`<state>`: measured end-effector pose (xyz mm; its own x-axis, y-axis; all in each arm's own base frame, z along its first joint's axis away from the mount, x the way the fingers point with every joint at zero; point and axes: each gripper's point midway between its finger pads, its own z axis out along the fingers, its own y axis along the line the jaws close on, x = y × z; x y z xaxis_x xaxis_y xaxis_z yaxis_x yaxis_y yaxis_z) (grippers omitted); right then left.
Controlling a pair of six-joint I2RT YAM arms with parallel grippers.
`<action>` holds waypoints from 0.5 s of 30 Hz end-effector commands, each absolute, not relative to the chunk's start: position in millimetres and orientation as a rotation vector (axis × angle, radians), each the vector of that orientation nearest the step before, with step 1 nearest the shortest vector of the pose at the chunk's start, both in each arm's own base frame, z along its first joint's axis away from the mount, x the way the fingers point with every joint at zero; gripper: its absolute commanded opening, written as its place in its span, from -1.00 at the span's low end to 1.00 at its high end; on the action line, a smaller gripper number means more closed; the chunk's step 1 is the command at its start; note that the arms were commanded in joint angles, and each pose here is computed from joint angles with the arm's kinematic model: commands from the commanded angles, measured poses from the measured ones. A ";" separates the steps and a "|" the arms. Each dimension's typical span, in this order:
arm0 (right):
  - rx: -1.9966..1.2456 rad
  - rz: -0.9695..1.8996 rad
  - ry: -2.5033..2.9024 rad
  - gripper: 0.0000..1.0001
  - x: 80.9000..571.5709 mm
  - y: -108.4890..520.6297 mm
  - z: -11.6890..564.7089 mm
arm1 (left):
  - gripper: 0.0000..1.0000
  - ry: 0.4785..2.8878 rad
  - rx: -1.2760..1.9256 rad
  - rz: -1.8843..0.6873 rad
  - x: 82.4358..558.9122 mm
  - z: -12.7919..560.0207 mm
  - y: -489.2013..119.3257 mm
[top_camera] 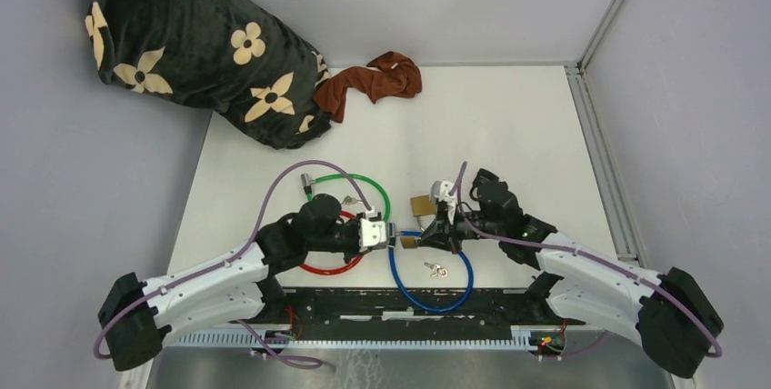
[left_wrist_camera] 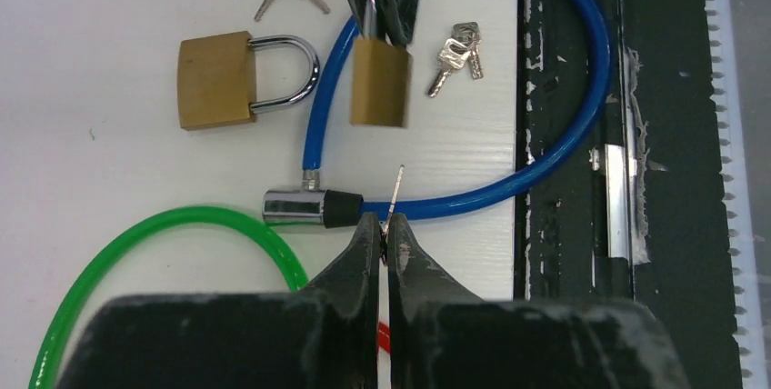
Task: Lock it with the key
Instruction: Place the lock at the center of the board.
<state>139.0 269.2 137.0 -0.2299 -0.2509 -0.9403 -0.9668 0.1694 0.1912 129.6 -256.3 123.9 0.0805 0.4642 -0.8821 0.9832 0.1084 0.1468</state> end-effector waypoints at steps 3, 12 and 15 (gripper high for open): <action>-0.976 1.130 1.832 -1.00 156.2 281.7 127.4 | -0.95 1.340 1.392 -0.507 177.0 156.1 -275.6; -0.614 0.971 1.908 -1.00 298.8 272.9 130.3 | -0.95 1.326 1.178 -0.097 316.5 154.5 -278.8; -0.565 0.996 1.948 -1.00 319.8 282.3 113.3 | -0.95 1.260 1.298 -0.113 322.0 132.3 -294.1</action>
